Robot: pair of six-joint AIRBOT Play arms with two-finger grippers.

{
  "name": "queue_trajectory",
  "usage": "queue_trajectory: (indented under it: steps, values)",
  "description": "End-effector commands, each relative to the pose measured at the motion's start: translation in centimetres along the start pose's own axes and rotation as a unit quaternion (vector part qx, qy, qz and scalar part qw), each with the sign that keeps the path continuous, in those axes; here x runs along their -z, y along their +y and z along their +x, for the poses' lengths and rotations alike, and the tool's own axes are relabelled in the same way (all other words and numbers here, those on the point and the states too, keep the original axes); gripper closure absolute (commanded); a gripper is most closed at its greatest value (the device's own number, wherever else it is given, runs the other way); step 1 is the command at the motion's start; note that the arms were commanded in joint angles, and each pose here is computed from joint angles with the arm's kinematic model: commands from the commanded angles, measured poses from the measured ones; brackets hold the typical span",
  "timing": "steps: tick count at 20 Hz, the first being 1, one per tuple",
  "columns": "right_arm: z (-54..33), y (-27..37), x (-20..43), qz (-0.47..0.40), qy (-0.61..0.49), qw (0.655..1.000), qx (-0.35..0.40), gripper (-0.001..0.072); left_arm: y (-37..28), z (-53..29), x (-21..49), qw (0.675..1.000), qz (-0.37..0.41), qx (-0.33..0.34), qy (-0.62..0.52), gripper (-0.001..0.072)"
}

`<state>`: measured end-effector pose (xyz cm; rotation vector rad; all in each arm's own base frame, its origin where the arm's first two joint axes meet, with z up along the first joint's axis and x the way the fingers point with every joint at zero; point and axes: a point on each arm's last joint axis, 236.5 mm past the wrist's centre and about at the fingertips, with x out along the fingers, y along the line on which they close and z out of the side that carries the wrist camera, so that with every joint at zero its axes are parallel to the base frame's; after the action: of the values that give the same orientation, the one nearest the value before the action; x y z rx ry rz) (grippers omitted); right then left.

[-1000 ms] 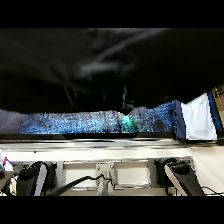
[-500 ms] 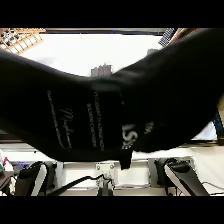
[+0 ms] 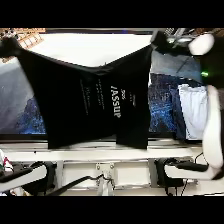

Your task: Fold the clothes and pants, and hang the long-sleeved shirts on hangers.

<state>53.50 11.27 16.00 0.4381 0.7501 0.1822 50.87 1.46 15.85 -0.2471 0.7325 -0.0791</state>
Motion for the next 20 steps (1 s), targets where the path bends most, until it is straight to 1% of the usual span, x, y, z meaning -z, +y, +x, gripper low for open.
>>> queue_trajectory:
  steps: [1, 5, 8, 10, 12, 14, 16, 20]
  values:
    - [8.8, -4.0, 1.3, 0.001, -0.005, 1.0, 0.02, 0.0689, 2.1, 9.9, 5.0, 0.997, 0.03, -0.03, 0.067, 0.0708]
    - [11.8, -5.5, 1.9, 0.008, -0.012, 1.0, 0.027, 0.0689, 3.0, 13.1, 5.5, 0.998, 0.004, -0.04, 0.054, 0.0708]
    - [11.6, -6.7, -0.7, 0.009, -0.063, 0.998, 0.03, 0.0688, 2.8, 12.8, 2.7, 0.999, 0.009, -0.041, -0.002, 0.0708]
    - [11.0, -8.7, -1.4, 0.029, -0.063, 0.997, 0.039, 0.0688, 3.2, 12.1, 2.0, 0.999, 0.005, -0.044, -0.011, 0.0709]
    - [10.4, -11.0, 0.0, 0.059, -0.021, 0.997, 0.051, 0.0688, 4.3, 11.3, 2.8, 0.998, -0.021, -0.051, 0.01, 0.0709]
    - [9.7, -12.9, 1.9, 0.072, 0.028, 0.995, 0.066, 0.0688, 5.3, 10.6, 4.4, 0.996, -0.044, -0.057, 0.047, 0.0709]
    - [9.3, -13.5, 3.7, 0.059, 0.071, 0.993, 0.072, 0.0688, 5.1, 10.1, 7.0, 0.992, -0.048, -0.055, 0.103, 0.0708]
    - [8.8, -13.5, 6.5, 0.036, 0.13, 0.988, 0.075, 0.0688, 1.9, 9.2, 12.1, 0.976, -0.031, -0.034, 0.211, 0.0709]
